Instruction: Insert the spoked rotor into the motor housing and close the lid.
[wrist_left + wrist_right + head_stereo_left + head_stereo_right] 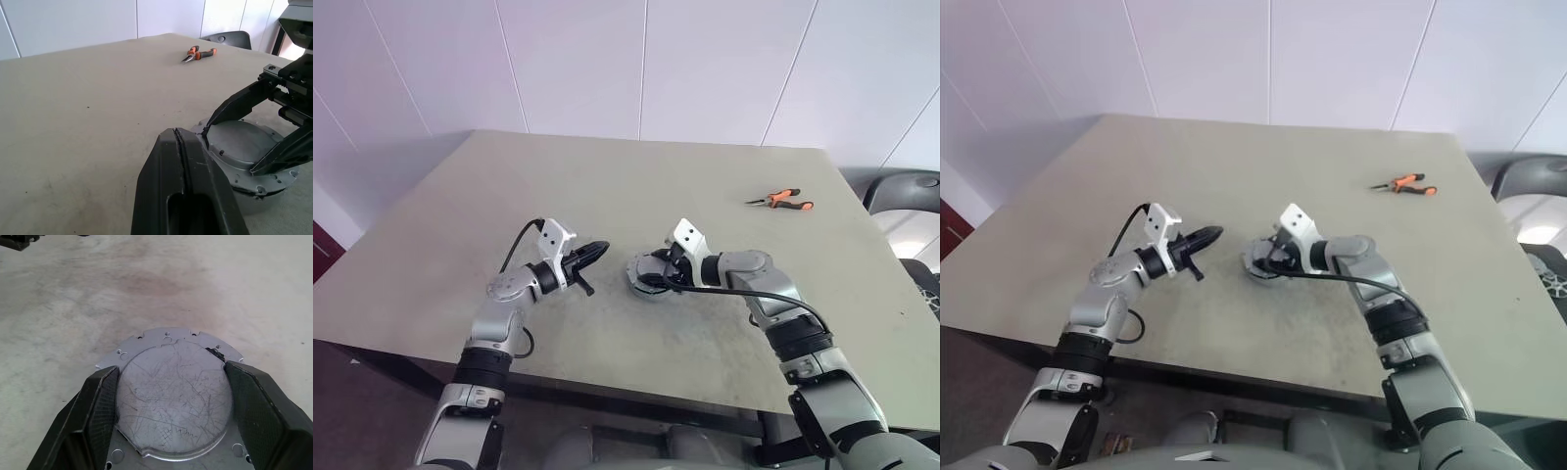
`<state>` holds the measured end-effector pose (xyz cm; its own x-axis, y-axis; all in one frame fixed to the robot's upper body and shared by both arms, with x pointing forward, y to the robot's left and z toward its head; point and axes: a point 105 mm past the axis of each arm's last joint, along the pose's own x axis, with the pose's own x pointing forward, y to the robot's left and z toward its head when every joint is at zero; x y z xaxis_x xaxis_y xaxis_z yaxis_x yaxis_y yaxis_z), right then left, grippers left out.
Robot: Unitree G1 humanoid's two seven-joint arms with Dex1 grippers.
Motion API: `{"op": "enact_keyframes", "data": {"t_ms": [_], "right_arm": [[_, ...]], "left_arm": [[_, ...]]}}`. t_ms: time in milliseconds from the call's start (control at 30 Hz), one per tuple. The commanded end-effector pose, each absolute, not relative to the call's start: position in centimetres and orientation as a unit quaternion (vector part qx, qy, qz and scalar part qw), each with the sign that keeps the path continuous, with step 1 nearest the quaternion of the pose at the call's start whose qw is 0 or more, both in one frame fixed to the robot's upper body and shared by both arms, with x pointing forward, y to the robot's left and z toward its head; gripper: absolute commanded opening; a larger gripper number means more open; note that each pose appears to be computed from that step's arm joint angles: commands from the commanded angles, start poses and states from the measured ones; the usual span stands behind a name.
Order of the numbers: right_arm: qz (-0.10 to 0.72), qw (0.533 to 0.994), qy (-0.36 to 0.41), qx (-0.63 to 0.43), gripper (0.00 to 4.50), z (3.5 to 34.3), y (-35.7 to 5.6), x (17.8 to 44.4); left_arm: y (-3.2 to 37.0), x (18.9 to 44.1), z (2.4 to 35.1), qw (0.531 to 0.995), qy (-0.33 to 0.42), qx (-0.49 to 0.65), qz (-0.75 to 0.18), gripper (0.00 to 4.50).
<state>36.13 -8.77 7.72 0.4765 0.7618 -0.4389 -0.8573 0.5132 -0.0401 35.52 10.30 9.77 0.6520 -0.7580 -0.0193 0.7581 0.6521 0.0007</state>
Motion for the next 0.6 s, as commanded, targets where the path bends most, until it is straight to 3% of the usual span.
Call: {"op": "enact_keyframes", "data": {"t_ms": [33,600], "right_arm": [[0.477,0.85,0.16,-0.154,3.04,9.0,-8.6,36.6],[0.465,0.853,0.177,-0.157,3.04,7.8,-9.6,36.8]], "left_arm": [[10.0,35.8,11.1,0.907,-0.017,0.013,-0.422,0.0],[9.7,35.7,11.1,0.905,-0.017,0.013,-0.425,0.0]]}}
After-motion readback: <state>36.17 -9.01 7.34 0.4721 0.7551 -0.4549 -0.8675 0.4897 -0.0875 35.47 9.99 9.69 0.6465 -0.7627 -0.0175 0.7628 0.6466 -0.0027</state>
